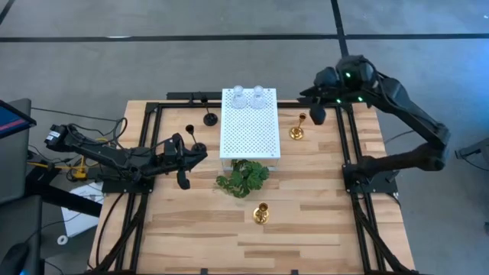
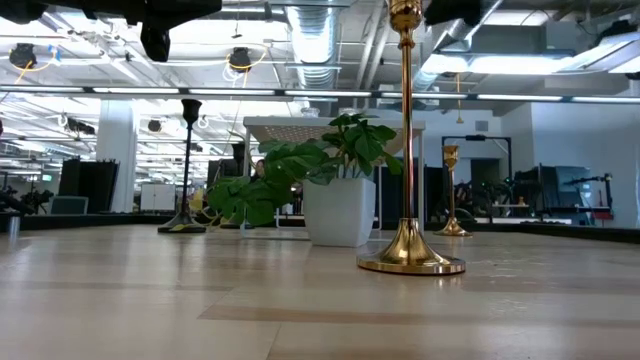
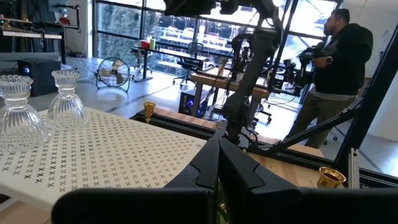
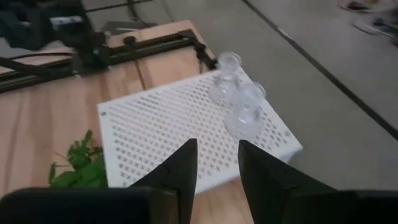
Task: Pick & Place candle stick holders
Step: Put the top gold candle holder on the shelf
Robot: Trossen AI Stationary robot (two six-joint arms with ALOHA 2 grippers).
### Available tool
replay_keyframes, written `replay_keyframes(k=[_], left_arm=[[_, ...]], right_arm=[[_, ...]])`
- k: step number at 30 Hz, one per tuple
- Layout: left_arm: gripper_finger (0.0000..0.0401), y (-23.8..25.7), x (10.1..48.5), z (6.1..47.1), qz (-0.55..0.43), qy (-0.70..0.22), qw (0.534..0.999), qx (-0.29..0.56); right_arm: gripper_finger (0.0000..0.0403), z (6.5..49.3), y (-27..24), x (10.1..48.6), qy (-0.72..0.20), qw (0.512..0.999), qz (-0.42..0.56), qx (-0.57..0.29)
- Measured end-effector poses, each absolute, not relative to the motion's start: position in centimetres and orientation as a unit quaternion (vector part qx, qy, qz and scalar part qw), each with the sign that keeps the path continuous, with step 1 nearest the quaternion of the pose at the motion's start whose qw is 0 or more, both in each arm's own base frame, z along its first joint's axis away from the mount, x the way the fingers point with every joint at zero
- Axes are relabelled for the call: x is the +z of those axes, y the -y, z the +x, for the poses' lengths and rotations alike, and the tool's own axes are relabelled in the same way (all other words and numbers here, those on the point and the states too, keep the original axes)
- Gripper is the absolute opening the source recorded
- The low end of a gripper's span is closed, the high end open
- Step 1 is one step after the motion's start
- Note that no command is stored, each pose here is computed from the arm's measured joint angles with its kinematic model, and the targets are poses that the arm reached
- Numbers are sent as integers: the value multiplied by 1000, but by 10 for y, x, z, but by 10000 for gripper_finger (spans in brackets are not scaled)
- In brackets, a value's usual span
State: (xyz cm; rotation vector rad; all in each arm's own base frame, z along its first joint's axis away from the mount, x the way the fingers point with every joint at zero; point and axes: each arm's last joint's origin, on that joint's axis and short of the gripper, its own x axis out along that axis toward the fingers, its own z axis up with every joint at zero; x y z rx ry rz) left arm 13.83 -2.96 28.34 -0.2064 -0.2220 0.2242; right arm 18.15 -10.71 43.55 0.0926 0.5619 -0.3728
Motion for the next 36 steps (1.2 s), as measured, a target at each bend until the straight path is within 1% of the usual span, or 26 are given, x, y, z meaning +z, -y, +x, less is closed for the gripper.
replay_keyframes(k=[4,8,13,17,22,26,31,36], left_arm=[[8,29,283,138,-103,111,982,112],[8,29,283,138,-103,110,982,112],[8,29,283,138,-103,110,982,112],[8,29,283,138,-103,111,982,112],[8,29,283,138,-103,110,982,112],[8,29,283,138,-103,110,982,112],[8,29,283,138,-102,110,982,112],[8,29,283,138,-103,110,982,112]], right_arm=[[101,162,93,418,-262,938,56,-218],[100,145,80,392,-221,941,86,-240],[100,127,65,350,-158,940,124,-274],[100,117,55,310,-129,936,154,-291],[100,113,47,262,-123,927,179,-307],[100,114,43,231,-130,918,188,-323],[100,114,41,209,-140,905,173,-362],[100,113,40,193,-160,901,167,-368]])
